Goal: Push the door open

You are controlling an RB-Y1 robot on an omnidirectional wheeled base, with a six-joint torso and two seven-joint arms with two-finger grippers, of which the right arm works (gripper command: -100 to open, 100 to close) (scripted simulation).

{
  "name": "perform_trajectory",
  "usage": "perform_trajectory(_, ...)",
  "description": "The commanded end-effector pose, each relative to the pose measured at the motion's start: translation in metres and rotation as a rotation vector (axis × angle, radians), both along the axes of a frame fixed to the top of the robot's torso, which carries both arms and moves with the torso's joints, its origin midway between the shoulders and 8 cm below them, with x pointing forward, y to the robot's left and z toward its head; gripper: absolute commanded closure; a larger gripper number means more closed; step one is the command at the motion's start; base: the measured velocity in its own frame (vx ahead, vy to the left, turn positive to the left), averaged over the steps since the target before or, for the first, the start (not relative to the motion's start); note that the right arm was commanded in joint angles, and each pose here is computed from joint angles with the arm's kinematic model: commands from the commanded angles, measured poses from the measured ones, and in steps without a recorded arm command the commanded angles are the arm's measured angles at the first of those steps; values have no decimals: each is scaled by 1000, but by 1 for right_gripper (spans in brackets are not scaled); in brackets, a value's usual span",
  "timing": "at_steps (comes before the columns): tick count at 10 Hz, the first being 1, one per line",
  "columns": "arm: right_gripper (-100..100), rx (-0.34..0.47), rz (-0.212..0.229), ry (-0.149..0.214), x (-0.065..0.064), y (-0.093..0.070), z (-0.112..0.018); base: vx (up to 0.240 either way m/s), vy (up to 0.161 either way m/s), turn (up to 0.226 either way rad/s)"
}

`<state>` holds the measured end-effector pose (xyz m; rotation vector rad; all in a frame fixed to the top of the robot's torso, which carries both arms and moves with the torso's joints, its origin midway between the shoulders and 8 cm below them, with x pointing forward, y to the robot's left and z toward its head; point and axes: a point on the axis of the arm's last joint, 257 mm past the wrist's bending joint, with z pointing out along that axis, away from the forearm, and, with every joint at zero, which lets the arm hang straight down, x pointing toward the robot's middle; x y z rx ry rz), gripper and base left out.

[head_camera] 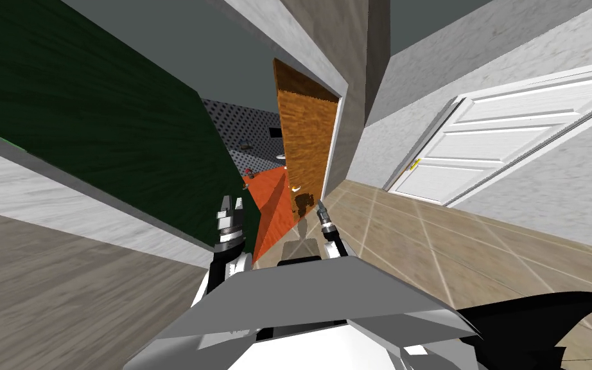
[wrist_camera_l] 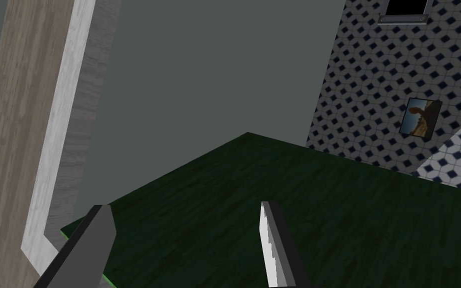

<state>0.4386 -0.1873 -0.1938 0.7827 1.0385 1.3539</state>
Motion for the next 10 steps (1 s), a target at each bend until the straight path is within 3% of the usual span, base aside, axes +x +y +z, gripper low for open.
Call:
perform_trajectory(1, -100, 0, 13, 21, 3, 6, -11, 79, -78, 87)
perform_trajectory(10, -100, 2, 83, 139, 15, 36, -76, 79, -83, 79)
